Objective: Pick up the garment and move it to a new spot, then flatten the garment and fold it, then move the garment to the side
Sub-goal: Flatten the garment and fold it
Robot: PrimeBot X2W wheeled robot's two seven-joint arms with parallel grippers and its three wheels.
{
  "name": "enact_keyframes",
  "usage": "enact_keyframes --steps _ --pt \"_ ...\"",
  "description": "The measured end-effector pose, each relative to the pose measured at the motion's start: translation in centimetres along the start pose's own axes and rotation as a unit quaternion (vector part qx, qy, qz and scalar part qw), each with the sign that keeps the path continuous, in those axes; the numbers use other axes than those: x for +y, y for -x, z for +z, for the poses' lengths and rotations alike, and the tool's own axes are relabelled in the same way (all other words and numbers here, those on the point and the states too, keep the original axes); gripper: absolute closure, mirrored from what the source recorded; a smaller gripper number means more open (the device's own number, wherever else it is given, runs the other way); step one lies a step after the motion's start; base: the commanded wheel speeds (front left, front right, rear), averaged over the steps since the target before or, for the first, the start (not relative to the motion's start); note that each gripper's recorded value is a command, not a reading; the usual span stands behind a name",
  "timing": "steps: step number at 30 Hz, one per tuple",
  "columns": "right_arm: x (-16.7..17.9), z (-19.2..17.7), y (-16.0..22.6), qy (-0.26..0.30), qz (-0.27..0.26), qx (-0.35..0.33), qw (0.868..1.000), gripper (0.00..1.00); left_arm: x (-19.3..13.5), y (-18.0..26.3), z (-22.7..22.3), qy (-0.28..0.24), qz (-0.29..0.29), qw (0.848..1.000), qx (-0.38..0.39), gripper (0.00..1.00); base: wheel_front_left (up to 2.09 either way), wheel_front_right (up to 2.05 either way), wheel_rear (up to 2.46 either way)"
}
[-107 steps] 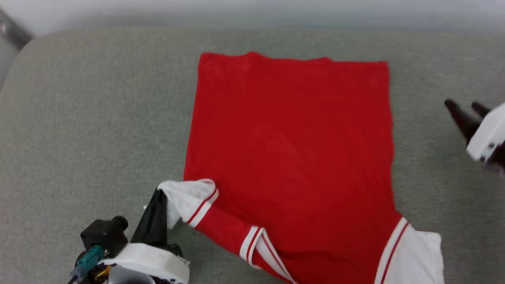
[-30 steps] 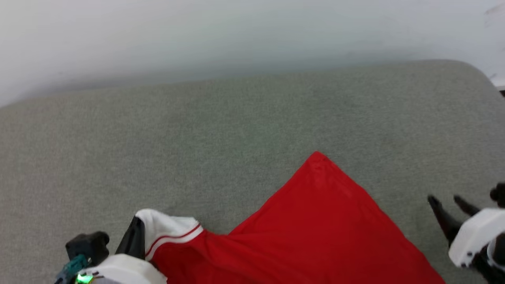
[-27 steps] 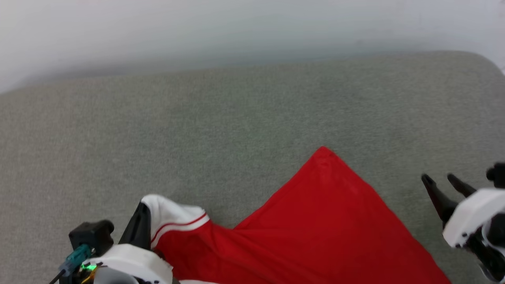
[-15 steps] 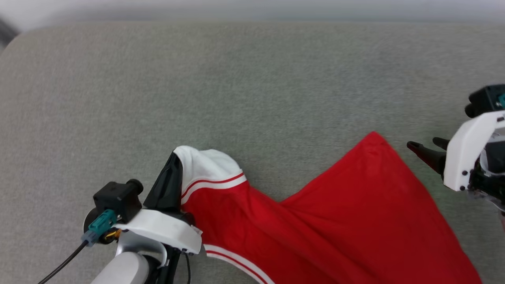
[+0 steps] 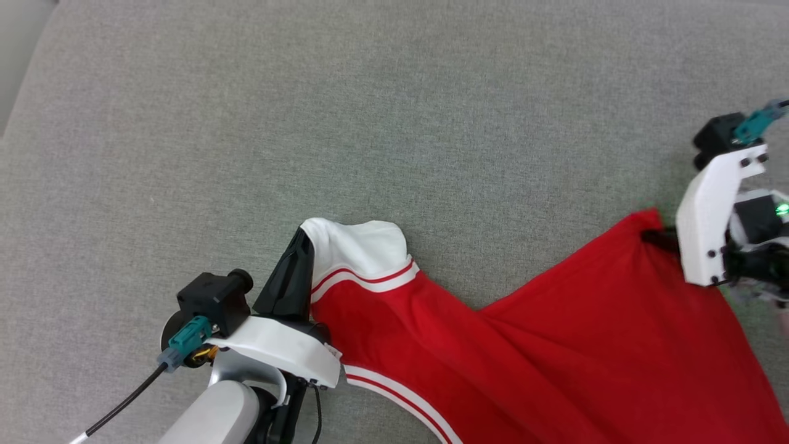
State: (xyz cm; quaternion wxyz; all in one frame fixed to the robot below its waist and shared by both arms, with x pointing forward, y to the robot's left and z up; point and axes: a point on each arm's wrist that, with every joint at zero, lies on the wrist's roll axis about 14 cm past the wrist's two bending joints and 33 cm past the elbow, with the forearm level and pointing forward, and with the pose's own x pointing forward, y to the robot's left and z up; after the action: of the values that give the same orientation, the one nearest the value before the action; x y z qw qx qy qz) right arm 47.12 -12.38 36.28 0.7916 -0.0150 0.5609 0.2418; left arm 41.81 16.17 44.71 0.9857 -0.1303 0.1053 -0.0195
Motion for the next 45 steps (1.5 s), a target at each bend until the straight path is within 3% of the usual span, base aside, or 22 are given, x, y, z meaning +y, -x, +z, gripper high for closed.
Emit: enact_keyframes --steps 4,10,17,26,33,40,41,42,45 --pt "0.5 0.0 1.0 0.01 -0.003 -0.017 1.0 1.0 0.2 0.4 0.7 -0.004 0.001 1.0 -0.007 1.0 0.0 0.0 0.0" --pt "0.2 1.8 5.0 0.023 -0.037 -0.102 0.994 1.0 0.2 0.6 3.8 -0.032 -0.018 0.999 -0.034 1.0 0.0 0.0 0.0" --pt "-2.3 4.4 12.8 0.023 -0.112 -0.221 0.969 1.0 -2.1 -1.6 11.8 -0.089 -0.071 0.988 -0.101 1.0 0.0 0.0 0.0" --pt "-5.1 9.5 24.3 0.036 -0.202 -0.375 0.904 1.0 -6.4 -6.9 20.8 -0.125 -0.102 0.975 -0.154 1.0 0.0 0.0 0.0" --pt "-6.1 15.9 29.2 0.07 -0.235 -0.471 0.848 1.0 -7.8 -11.7 28.5 -0.13 -0.092 0.961 -0.225 1.0 0.0 0.0 0.0" --pt "-7.7 21.1 31.2 0.098 -0.255 -0.546 0.792 1.0 -8.1 -15.9 33.4 -0.128 -0.077 0.948 -0.282 1.0 0.0 0.0 0.0" --pt "-7.7 21.1 31.2 0.098 -0.255 -0.546 0.792 1.0 -8.1 -15.9 33.4 -0.128 -0.077 0.948 -0.282 1.0 0.0 0.0 0.0" --pt "-8.4 22.3 31.2 0.1 -0.258 -0.561 0.78 1.0 -8.0 -17.2 34.1 -0.126 -0.074 0.945 -0.292 1.0 0.0 0.0 0.0" --pt "-9.5 23.8 30.0 0.106 -0.261 -0.569 0.773 1.0 -7.9 -19.3 34.3 -0.124 -0.072 0.943 -0.301 1.0 0.0 0.0 0.0"
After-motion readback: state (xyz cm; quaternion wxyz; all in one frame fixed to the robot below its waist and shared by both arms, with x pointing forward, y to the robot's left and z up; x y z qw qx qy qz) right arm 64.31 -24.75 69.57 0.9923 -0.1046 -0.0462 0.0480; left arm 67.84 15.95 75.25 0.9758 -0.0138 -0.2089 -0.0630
